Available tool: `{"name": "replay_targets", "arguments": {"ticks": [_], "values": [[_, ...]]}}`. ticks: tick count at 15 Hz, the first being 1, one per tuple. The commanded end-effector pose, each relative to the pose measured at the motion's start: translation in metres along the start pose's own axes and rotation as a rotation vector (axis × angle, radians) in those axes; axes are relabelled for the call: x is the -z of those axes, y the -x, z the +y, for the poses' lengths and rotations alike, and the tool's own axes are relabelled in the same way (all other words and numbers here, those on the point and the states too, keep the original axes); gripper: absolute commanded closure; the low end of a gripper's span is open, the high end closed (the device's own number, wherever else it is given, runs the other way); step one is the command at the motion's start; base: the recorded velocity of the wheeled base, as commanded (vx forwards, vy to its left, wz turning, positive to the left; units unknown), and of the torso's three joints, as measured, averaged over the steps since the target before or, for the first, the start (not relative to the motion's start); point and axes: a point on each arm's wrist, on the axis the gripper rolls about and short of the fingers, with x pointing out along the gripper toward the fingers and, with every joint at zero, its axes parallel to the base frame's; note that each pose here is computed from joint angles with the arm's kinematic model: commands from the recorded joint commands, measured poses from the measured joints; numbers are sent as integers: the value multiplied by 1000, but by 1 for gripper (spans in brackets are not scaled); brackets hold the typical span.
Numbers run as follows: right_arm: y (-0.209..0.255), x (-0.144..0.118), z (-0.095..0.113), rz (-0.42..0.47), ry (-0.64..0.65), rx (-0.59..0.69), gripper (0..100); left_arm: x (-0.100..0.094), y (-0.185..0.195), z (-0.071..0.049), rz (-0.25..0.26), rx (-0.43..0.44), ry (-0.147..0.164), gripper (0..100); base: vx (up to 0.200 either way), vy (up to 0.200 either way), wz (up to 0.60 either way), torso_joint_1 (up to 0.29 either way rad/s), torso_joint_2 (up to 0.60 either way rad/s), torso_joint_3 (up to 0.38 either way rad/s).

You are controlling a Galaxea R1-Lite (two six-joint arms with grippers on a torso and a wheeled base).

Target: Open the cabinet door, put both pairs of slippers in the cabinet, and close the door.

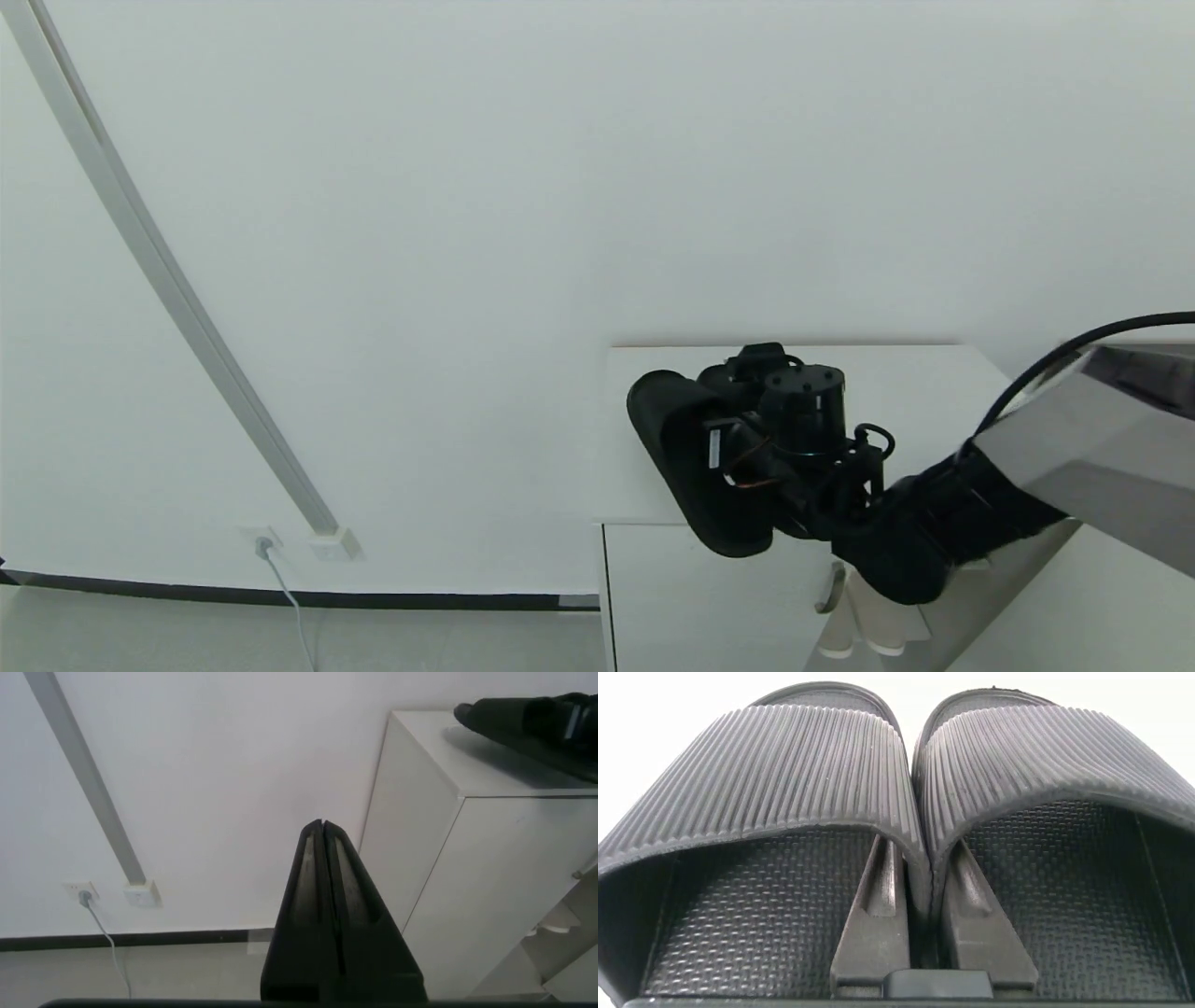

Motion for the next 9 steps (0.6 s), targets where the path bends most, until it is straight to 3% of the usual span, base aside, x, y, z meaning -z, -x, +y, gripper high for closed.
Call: {"name": "replay_targets", "arguments": {"ticks": [1,4,9], "values": [[61,-29,5,-24,-2,-151,100,0,0,0,1,-1,2,100,0,0,0,0,0,0],[118,-46,9,53,36,-225,100,0,0,0,2,-2,2,100,0,0,0,0,0,0],[131,-45,7,93,49,-226,100,0,0,0,1,-1,0,100,0,0,0,0,0,0]]}}
